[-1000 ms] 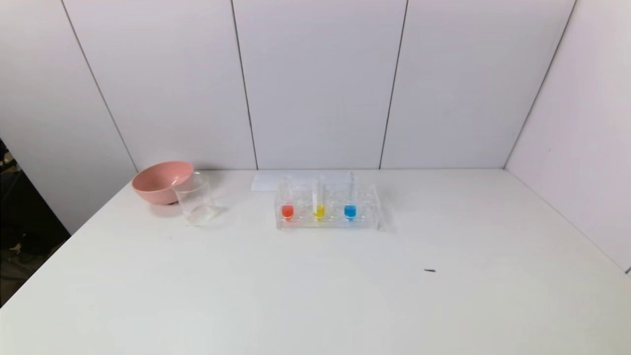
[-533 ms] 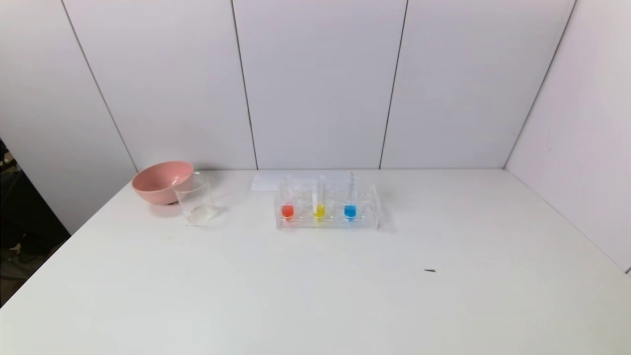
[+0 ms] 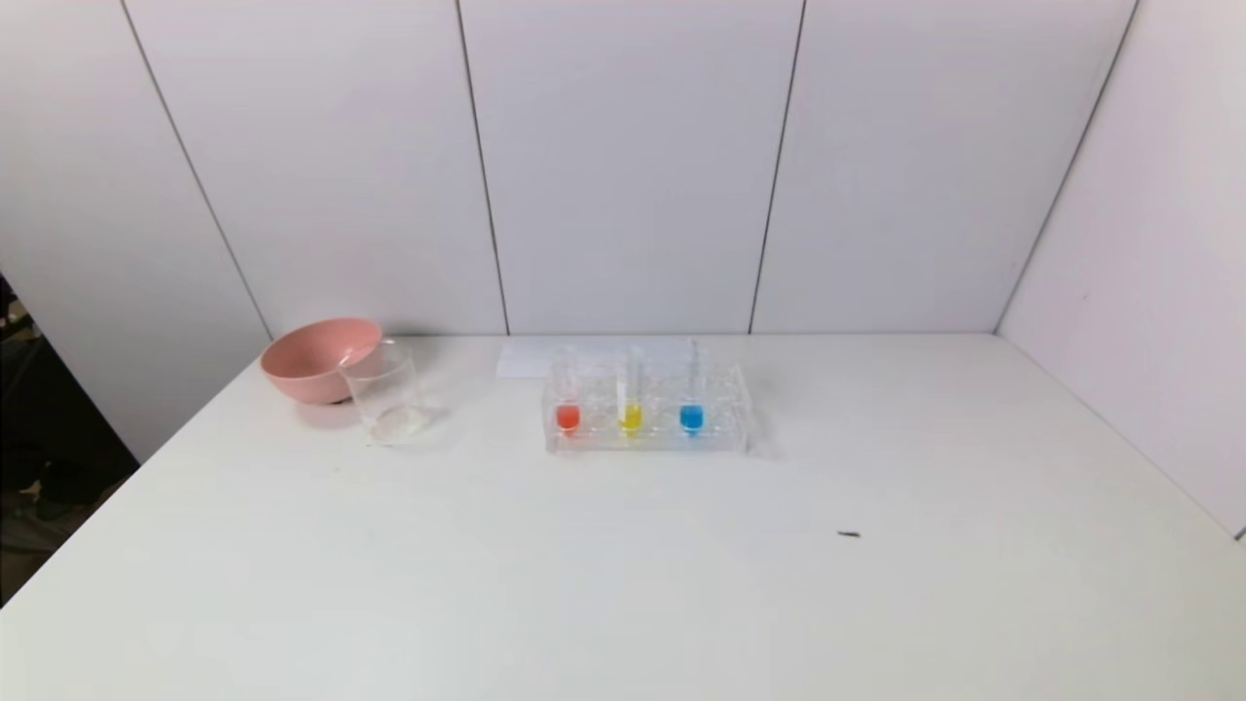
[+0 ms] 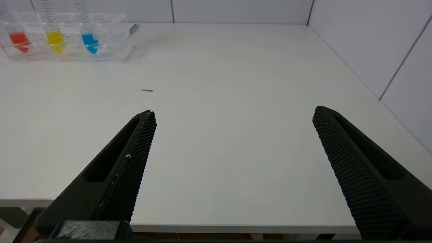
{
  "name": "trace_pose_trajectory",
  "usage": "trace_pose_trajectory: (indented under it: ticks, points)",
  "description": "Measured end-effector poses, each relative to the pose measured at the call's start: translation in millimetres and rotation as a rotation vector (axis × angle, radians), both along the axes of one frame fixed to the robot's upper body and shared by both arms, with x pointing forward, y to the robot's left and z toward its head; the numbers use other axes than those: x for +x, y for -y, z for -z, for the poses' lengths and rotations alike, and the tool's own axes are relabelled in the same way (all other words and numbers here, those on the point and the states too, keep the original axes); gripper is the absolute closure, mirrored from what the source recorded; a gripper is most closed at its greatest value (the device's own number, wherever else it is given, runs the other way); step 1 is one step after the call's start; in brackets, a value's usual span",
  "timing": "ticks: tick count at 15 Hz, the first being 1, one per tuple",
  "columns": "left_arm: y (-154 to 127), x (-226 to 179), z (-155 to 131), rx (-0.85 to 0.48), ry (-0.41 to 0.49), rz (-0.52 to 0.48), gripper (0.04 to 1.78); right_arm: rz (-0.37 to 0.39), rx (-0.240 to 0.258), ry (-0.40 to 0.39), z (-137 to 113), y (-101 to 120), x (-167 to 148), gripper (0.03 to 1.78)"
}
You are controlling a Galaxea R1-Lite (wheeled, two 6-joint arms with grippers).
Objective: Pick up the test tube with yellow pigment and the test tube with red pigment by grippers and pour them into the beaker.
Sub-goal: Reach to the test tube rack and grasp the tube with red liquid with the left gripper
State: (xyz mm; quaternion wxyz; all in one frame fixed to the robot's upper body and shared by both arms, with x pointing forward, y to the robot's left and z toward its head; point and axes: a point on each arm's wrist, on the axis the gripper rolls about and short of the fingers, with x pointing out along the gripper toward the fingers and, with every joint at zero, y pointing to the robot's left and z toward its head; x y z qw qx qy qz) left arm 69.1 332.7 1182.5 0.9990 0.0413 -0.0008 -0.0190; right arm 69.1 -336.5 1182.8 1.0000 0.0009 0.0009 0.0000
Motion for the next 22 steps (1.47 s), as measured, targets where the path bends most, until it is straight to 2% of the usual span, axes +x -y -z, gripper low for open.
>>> trace_pose_trajectory:
  ticks: [7,11,16,22]
  points:
    - [-0.1,0.0,-0.2,0.001,0.002,-0.003,0.10,0.000,0.000,0.000,0.0,0.0,0.0,0.11]
    - [0.0,-1.3,-9.1,0.007,0.064,-0.001,0.10,0.000,0.000,0.000,0.0,0.0,0.0,0.11]
    - [0.1,-10.0,-31.1,0.013,0.125,0.006,0.10,0.000,0.000,0.000,0.0,0.0,0.0,0.11]
    - [0.7,-31.8,-64.3,0.028,0.139,0.031,0.10,0.000,0.000,0.000,0.0,0.0,0.0,0.11]
